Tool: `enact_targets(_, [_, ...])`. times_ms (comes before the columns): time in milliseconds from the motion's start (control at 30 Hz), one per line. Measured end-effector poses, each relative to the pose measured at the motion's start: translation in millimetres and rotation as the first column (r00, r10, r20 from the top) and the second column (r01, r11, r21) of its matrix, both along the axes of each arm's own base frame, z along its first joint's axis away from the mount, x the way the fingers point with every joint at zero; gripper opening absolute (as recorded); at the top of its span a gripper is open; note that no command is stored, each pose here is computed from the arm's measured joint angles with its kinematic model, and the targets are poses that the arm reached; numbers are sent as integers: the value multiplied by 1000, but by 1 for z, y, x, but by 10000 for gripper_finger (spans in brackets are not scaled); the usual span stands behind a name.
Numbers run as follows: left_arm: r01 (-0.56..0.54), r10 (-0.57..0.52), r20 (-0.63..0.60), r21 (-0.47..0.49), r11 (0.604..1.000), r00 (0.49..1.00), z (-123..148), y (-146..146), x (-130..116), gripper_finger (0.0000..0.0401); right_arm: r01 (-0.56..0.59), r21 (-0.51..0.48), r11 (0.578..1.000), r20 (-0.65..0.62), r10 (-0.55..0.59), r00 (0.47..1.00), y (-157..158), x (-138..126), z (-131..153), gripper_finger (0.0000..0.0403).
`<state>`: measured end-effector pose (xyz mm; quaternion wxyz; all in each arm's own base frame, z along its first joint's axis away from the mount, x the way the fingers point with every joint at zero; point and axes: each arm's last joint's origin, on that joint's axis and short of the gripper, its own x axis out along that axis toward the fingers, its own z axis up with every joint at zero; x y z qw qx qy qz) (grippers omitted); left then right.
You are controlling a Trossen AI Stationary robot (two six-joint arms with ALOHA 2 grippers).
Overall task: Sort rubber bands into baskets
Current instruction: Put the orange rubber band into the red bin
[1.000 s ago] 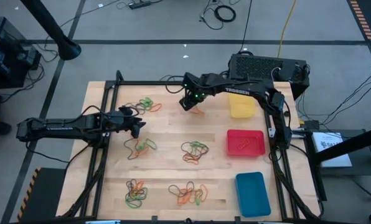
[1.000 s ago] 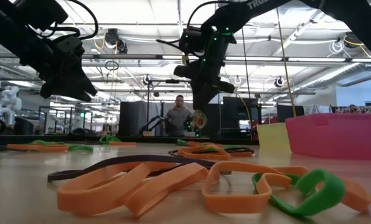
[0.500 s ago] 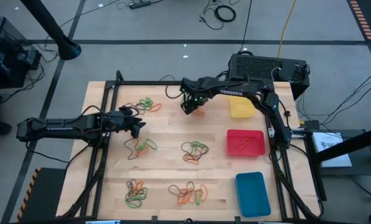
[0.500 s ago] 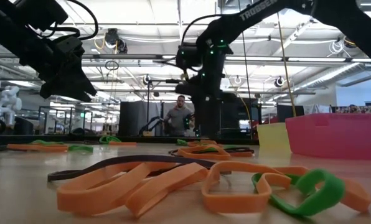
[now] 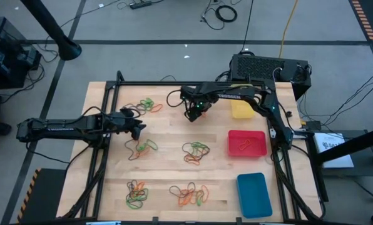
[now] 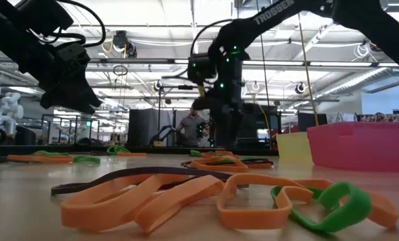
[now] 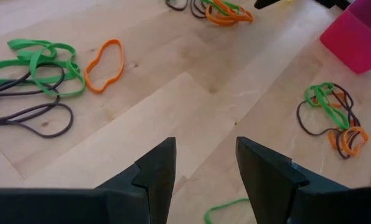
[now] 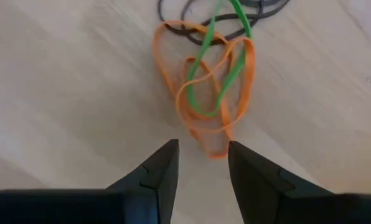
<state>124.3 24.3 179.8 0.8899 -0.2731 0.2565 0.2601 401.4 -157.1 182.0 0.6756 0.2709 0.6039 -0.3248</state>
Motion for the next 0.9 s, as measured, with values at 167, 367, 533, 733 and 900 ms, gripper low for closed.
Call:
enact_targets(167, [1, -1, 2, -3, 1000, 1000, 0, 0, 0, 175, -34, 18, 999, -58, 35, 998, -4, 2, -22, 132])
enact_targets(367, [2, -2, 11, -35, 999, 1000, 0, -1, 0, 175, -67, 19, 998, -154, 69, 986, -4, 0, -38, 132])
enact_targets(533, [7, -6, 10, -39, 999, 1000, 0, -1, 0, 175, -65, 35, 997, -191, 70, 979, -2, -4, -38, 117])
enact_targets(733, [6, -6, 11, -37, 999, 1000, 0, -1, 0, 175, -70, 67, 995, -264, 85, 961, 1, -11, -37, 13])
enact_targets(900, [6, -5, 11, -36, 999, 1000, 0, -1, 0, 175, -71, 61, 996, -261, 85, 962, 6, -17, -17, 3])
